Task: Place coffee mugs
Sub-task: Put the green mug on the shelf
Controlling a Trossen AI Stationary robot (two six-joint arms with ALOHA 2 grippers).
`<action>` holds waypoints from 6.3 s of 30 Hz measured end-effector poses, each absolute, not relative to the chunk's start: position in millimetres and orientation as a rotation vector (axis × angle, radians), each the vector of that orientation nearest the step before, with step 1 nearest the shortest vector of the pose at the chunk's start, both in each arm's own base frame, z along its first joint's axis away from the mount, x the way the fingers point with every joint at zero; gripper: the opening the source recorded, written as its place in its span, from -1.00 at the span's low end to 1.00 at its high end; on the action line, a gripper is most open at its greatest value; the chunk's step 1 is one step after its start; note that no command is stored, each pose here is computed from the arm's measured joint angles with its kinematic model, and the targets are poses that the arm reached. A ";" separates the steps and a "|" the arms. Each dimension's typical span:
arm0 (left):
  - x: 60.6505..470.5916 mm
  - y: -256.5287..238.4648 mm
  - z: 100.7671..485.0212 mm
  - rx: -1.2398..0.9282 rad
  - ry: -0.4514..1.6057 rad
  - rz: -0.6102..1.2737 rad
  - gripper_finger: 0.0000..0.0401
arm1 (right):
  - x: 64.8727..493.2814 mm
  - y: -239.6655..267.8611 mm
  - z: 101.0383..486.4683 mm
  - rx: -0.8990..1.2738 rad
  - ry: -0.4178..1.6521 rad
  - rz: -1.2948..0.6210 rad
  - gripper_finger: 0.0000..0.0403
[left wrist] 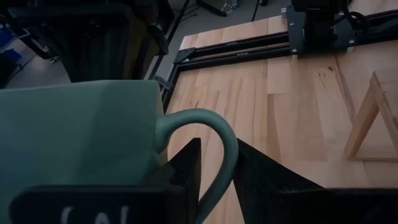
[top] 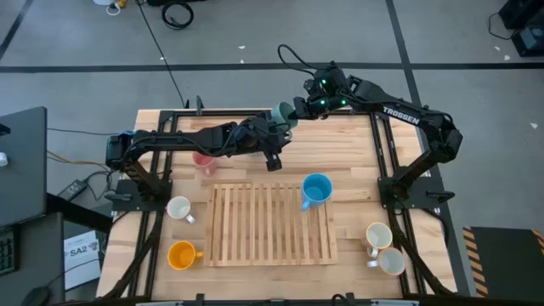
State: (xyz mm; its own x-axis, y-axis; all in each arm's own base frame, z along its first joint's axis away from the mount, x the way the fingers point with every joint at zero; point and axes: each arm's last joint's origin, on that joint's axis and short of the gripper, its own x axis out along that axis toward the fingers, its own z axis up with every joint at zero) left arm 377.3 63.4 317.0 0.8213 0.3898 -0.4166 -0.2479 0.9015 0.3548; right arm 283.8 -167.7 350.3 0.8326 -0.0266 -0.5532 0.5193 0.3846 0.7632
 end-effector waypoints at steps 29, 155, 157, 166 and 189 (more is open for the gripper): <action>376.9 64.4 313.9 0.259 0.517 0.359 -0.85 | 283.6 -168.2 351.7 1.060 0.490 -0.390 -0.68; 326.5 -24.1 214.2 0.216 -0.114 -0.625 -0.19 | 249.7 -120.4 394.8 0.578 0.491 -0.089 -0.55; 326.5 -23.3 214.1 0.216 -0.114 -0.623 -0.13 | 249.7 -120.4 394.8 0.578 0.491 -0.089 -0.56; 326.8 -16.7 214.3 0.100 -0.077 -0.610 -0.08 | 249.7 -120.4 394.7 0.578 0.492 -0.089 -0.56; 326.3 -15.3 214.9 0.075 -0.062 -0.605 -0.08 | 249.8 -120.2 394.8 0.579 0.492 -0.085 -0.55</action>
